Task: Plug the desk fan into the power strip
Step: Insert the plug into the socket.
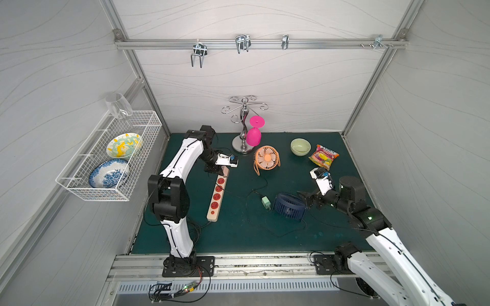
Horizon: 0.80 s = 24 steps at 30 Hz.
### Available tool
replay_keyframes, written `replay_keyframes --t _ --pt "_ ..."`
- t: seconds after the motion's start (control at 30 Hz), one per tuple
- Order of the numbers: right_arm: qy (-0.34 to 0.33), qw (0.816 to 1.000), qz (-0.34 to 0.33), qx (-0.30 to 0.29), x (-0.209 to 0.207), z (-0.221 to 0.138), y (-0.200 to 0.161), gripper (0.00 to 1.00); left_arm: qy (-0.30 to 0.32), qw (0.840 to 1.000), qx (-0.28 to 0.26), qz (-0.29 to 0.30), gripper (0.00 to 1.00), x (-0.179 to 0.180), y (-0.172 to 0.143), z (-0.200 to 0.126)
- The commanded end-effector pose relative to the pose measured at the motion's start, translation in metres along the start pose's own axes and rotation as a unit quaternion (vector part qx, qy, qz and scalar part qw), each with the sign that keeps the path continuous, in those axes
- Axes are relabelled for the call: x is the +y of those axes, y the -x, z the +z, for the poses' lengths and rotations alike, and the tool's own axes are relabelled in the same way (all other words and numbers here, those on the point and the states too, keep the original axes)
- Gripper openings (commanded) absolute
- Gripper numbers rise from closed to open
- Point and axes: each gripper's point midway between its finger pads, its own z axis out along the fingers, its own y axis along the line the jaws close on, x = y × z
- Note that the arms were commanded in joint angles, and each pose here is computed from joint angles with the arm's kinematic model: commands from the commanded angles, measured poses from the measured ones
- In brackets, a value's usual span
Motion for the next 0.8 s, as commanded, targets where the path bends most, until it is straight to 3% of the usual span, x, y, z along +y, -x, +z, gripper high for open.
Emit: replay_keyframes --t 0.0,0.77 --pt "-0.037 0.999 0.007 -0.001 -0.012 -0.002 -0.003 0.99 -0.017 1.000 0.023 0.003 0.00 0.001 -0.011 -0.003" --pt "-0.080 0.997 -0.005 -0.010 -0.025 -0.005 -0.007 0.99 -0.037 0.996 0.075 -0.024 0.00 0.006 -0.038 0.034"
